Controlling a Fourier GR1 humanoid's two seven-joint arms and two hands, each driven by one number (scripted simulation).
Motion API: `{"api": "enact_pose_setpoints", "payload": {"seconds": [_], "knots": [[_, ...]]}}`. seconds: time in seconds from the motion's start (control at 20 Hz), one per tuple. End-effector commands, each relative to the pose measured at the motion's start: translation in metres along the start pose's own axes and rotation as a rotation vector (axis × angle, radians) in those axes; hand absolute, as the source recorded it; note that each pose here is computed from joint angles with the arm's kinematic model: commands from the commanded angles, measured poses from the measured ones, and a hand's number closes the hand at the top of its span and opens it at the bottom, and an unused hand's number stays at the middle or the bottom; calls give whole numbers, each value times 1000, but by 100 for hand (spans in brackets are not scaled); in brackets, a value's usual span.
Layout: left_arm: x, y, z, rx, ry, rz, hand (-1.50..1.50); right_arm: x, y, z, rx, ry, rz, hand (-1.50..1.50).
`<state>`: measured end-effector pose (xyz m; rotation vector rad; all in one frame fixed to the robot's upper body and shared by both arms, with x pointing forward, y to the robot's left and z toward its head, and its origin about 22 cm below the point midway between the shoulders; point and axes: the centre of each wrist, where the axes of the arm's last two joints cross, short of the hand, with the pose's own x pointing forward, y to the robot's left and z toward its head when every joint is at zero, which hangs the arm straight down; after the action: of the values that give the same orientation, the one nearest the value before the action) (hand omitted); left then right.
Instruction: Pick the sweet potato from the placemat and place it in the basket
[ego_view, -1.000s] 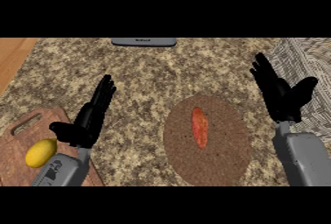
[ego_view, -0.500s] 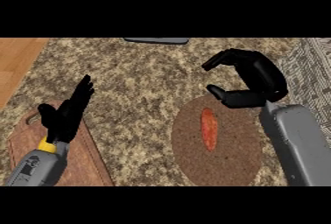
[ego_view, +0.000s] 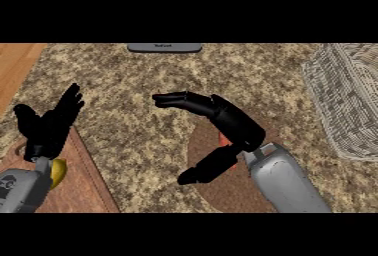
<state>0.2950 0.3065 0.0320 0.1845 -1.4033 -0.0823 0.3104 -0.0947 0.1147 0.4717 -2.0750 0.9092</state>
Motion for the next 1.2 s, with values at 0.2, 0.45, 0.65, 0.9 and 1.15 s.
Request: {"api": "enact_pose_setpoints", "payload": {"seconds": [0.2, 0.45, 0.65, 0.9, 1.15], "knots": [[-7, 13, 9, 0, 33, -7, 0, 57, -55, -36, 143, 339, 391, -150], [-2, 10, 7, 8, 36, -12, 0, 95, -99, -51, 86, 553, 697, -150], [8, 4, 6, -5, 12, 2, 0, 126, -141, -71, 161, 642, 657, -150], [0, 19, 3, -7, 32, 8, 0, 115, -150, -80, 411, 722, 580, -150], [5, 5, 5, 16, 22, 5, 0, 116, -196, -26, 427, 698, 466, -150]]}}
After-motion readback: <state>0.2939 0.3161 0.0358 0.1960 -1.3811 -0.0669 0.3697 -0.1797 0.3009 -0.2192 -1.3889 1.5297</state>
